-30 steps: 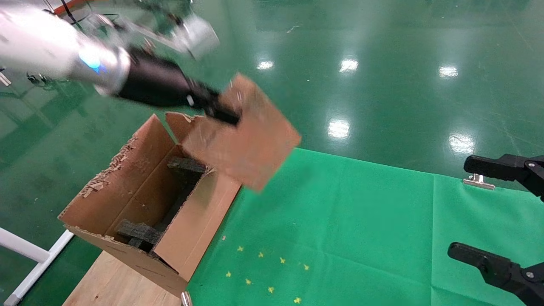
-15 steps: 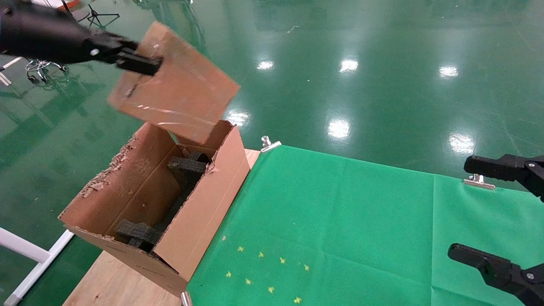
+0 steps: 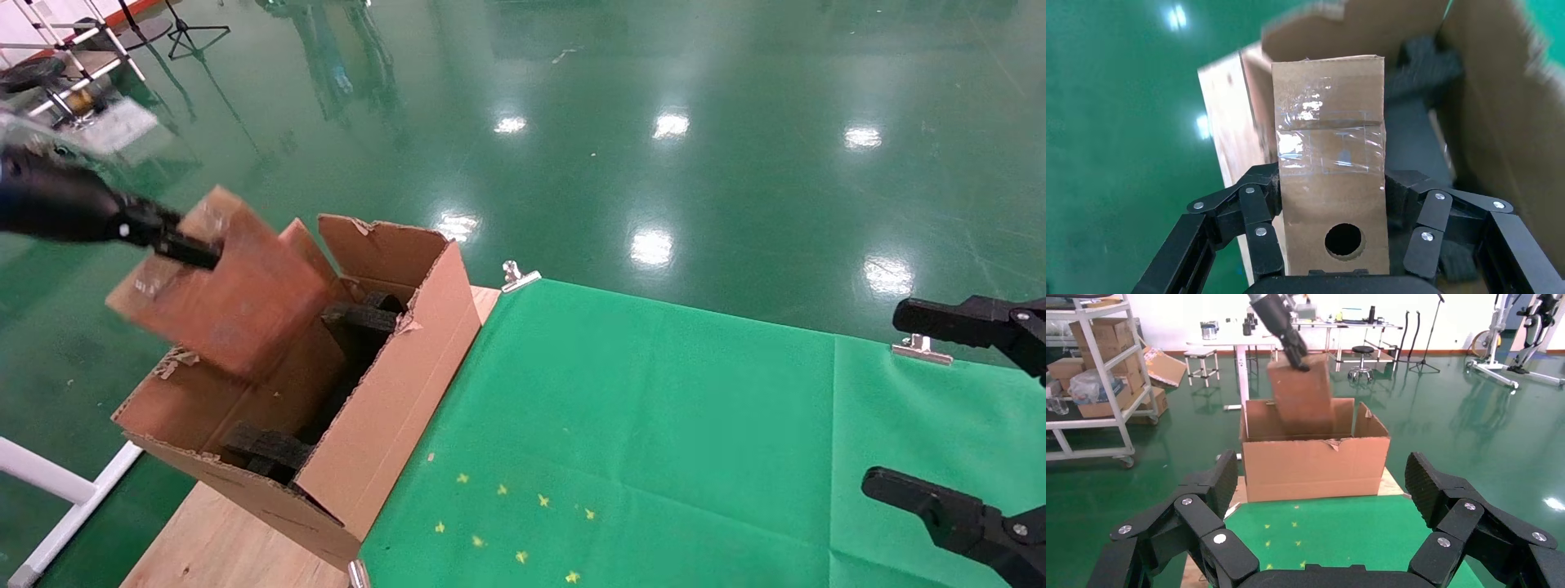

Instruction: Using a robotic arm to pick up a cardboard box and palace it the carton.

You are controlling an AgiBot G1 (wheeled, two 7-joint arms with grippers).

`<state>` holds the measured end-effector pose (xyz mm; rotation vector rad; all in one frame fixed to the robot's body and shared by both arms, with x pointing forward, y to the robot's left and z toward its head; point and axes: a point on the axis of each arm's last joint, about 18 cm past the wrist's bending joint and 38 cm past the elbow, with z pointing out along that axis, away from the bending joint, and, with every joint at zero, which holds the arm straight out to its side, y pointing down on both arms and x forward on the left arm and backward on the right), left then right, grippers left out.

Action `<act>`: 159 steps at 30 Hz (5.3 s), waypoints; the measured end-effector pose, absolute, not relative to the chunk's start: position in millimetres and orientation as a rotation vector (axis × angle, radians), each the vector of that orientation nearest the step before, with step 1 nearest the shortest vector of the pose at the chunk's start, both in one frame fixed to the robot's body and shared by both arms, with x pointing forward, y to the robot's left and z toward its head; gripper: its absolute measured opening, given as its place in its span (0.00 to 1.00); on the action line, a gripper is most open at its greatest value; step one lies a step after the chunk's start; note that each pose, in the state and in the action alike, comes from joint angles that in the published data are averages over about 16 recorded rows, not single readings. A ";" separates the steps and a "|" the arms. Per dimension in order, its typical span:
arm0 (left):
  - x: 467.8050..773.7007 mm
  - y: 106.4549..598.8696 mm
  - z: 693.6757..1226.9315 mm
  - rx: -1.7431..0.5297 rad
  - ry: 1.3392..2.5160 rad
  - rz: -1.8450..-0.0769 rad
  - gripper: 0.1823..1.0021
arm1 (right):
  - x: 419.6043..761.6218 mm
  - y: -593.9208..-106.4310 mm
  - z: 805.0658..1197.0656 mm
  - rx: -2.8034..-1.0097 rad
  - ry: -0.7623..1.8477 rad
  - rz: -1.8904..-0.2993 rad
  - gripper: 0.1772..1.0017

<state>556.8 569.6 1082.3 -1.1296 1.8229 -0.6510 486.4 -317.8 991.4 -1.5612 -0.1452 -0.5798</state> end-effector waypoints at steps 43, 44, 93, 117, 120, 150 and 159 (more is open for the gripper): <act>644.2 583.2 972.0 -1.353 1.692 -0.344 0.20 | 486.4 -317.8 991.4 -1.561 -0.145 -0.580 1.00; 645.1 584.1 970.1 -1.354 1.686 -0.339 0.20 | 486.4 -317.8 991.4 -1.561 -0.145 -0.580 1.00; 673.4 559.3 882.1 -1.484 1.639 -0.458 0.21 | 486.4 -317.9 991.4 -1.561 -0.145 -0.580 1.00; 667.4 559.7 965.2 -1.336 1.571 -0.688 0.70 | 486.5 -318.0 991.4 -1.561 -0.144 -0.580 1.00; 662.6 557.8 980.3 -1.299 1.571 -0.741 0.77 | 486.5 -318.0 991.4 -1.561 -0.144 -0.580 1.00; 653.4 449.0 984.2 -0.907 1.799 -1.202 1.00 | 486.5 -318.1 991.4 -1.561 -0.144 -0.580 1.00; 632.5 404.5 984.7 -0.697 1.870 -1.378 1.00 | 486.5 -318.1 991.4 -1.561 -0.144 -0.580 1.00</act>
